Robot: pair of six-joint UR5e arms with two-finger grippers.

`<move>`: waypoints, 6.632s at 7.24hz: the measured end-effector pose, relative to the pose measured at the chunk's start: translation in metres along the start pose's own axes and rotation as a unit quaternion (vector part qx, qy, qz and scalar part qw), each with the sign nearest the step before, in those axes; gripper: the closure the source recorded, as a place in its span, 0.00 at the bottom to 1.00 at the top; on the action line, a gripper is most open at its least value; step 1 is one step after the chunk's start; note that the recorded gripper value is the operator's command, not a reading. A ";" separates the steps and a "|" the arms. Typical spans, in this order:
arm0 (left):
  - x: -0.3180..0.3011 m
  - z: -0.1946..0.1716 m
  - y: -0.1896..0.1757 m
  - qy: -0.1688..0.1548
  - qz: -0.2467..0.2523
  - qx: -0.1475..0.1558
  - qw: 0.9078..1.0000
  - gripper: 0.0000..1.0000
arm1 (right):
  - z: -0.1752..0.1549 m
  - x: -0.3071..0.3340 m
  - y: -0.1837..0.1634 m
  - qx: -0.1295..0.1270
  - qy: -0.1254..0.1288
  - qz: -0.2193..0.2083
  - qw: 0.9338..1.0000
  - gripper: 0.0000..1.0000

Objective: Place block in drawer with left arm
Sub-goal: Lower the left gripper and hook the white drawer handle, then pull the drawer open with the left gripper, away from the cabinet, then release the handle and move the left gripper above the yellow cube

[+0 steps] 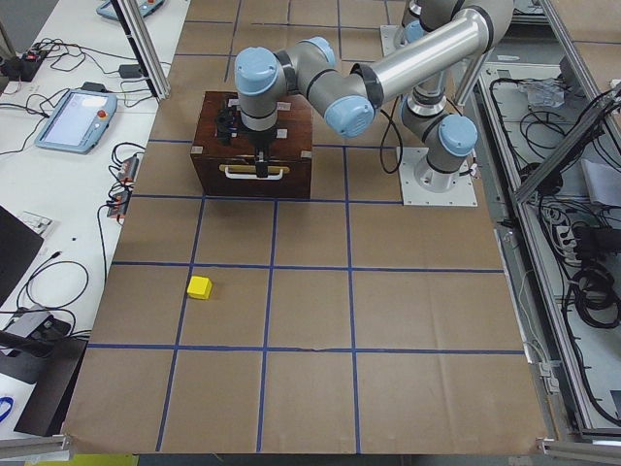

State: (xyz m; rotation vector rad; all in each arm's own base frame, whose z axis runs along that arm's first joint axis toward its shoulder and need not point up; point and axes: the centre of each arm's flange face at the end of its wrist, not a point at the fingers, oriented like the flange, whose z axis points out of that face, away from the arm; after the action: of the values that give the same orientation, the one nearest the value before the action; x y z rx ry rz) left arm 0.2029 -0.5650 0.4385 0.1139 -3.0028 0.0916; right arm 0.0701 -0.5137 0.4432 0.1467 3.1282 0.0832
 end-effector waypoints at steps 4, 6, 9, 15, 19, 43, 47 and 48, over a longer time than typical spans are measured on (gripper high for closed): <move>-0.015 0.041 -0.021 0.041 0.021 -0.014 0.999 0.01 | 0.000 0.000 0.000 0.000 0.000 0.000 1.000 0.00; -0.019 0.064 -0.028 0.063 0.029 -0.022 0.997 0.01 | 0.000 0.000 0.000 0.000 0.000 0.000 1.000 0.00; -0.024 0.092 -0.034 0.077 0.031 -0.038 0.996 0.02 | 0.000 0.000 0.000 0.000 0.000 0.000 1.000 0.00; -0.026 0.131 -0.040 0.093 0.031 -0.065 0.993 0.02 | 0.000 0.000 0.000 0.000 0.000 0.000 1.000 0.00; -0.030 0.145 -0.044 0.094 0.037 -0.070 0.992 0.02 | 0.000 0.000 0.000 0.000 0.000 0.000 1.000 0.00; -0.111 0.125 -0.044 -0.002 0.028 -0.028 0.999 0.02 | 0.000 0.000 0.000 0.000 0.000 0.000 1.000 0.00; -0.126 0.118 -0.041 -0.011 0.029 -0.016 0.999 0.02 | 0.000 0.000 0.000 0.000 0.000 0.000 1.000 0.00; -0.131 0.117 -0.040 -0.012 0.029 -0.013 0.999 0.02 | 0.000 0.000 0.000 0.000 0.000 0.000 1.000 0.00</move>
State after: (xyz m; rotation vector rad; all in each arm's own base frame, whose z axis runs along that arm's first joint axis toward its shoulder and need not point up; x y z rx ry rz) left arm 0.3204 -0.6027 0.3074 0.0248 -3.0308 0.0565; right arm 0.0701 -0.5138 0.4434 0.1468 3.1283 0.0826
